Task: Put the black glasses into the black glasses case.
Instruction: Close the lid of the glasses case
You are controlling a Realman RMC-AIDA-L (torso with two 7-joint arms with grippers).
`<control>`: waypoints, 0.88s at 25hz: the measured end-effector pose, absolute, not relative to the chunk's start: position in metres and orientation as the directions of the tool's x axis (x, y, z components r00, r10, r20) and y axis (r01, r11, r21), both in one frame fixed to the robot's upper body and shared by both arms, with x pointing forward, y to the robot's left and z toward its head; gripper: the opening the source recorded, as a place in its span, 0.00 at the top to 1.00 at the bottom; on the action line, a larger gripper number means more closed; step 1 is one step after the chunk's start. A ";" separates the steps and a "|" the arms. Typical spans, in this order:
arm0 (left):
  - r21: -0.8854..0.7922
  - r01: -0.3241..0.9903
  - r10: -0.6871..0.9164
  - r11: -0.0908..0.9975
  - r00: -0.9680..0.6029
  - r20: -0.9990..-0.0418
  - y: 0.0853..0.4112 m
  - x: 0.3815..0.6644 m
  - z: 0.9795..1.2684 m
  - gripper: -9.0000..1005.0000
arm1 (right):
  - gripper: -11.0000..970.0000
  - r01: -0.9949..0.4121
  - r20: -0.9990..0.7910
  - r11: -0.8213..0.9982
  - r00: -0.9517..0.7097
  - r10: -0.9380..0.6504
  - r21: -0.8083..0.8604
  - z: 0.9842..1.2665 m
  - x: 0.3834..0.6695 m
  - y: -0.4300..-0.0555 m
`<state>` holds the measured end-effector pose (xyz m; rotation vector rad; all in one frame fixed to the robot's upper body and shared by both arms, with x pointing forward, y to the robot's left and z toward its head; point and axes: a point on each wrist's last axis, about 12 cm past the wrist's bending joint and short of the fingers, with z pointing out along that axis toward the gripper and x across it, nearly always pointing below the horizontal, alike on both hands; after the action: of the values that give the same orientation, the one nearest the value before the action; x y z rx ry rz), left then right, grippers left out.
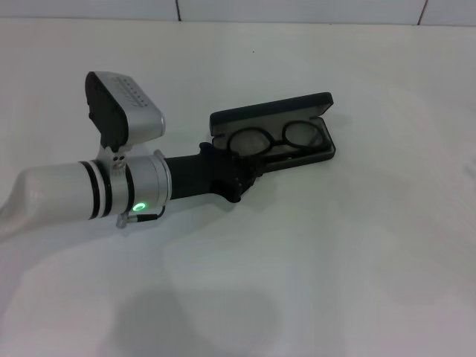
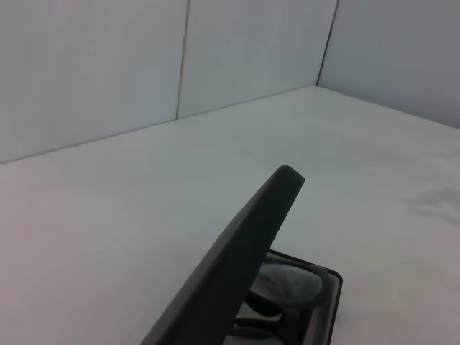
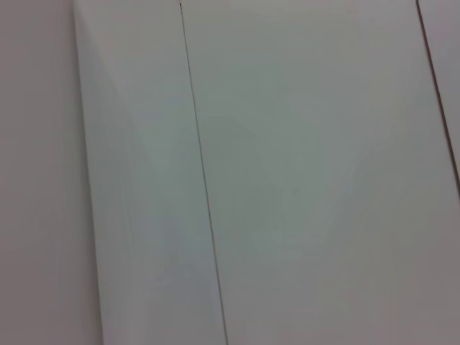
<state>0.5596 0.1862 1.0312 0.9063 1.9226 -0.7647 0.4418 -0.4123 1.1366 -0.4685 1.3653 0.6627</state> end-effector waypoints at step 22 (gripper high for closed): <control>-0.094 0.893 0.092 0.440 -0.149 -0.985 0.176 0.590 1.116 0.87 | 0.83 -0.695 -0.982 0.713 0.052 0.183 0.096 1.122 0.443 -0.402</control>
<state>0.5896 0.1765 1.1159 0.8912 1.5698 -0.8926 0.4430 -0.4024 1.1223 -0.4667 1.3657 0.7052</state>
